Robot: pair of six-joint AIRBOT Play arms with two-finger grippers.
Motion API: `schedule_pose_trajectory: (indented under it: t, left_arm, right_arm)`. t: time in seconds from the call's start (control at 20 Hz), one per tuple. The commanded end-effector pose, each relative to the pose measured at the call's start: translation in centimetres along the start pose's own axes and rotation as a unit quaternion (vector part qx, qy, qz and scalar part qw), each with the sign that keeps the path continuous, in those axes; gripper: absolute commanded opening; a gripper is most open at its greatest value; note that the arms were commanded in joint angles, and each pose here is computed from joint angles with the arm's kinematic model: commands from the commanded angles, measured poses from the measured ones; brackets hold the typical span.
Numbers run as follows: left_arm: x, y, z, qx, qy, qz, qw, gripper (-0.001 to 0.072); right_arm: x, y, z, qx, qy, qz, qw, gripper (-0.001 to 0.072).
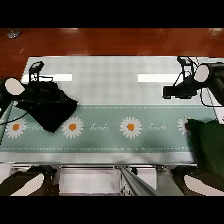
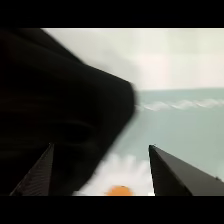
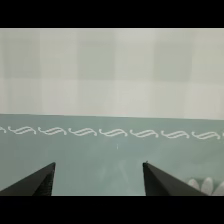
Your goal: Fold the shirts.
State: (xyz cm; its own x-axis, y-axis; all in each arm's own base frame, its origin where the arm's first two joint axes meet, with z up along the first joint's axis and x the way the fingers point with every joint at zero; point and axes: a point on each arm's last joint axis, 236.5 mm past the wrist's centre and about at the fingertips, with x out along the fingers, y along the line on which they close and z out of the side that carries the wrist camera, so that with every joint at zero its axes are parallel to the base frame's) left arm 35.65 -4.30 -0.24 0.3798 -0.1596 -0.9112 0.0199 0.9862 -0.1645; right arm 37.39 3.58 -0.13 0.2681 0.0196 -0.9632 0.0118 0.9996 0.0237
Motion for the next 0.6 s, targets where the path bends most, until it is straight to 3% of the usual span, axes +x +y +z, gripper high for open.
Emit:
schedule_pose_trajectory:
  t: [0.0,0.2,0.55]
  left_arm:
    - [-2.2,7.9,3.1,0.024,-0.045,0.128,0.99,0.07]
    - [-1.0,12.4,3.7,-0.05,-0.062,0.132,0.988,0.07]
    - [6.3,14.1,-0.9,-0.062,0.056,0.13,0.988,0.07]
  right_arm:
    - [0.0,-0.4,0.4,-0.004,-0.008,-0.01,1.0,0.0632]
    - [0.0,-0.3,-0.1,-0.002,0.002,-0.006,1.0,0.0632]
    - [0.0,0.2,-0.3,0.003,0.005,0.004,1.0,0.0631]
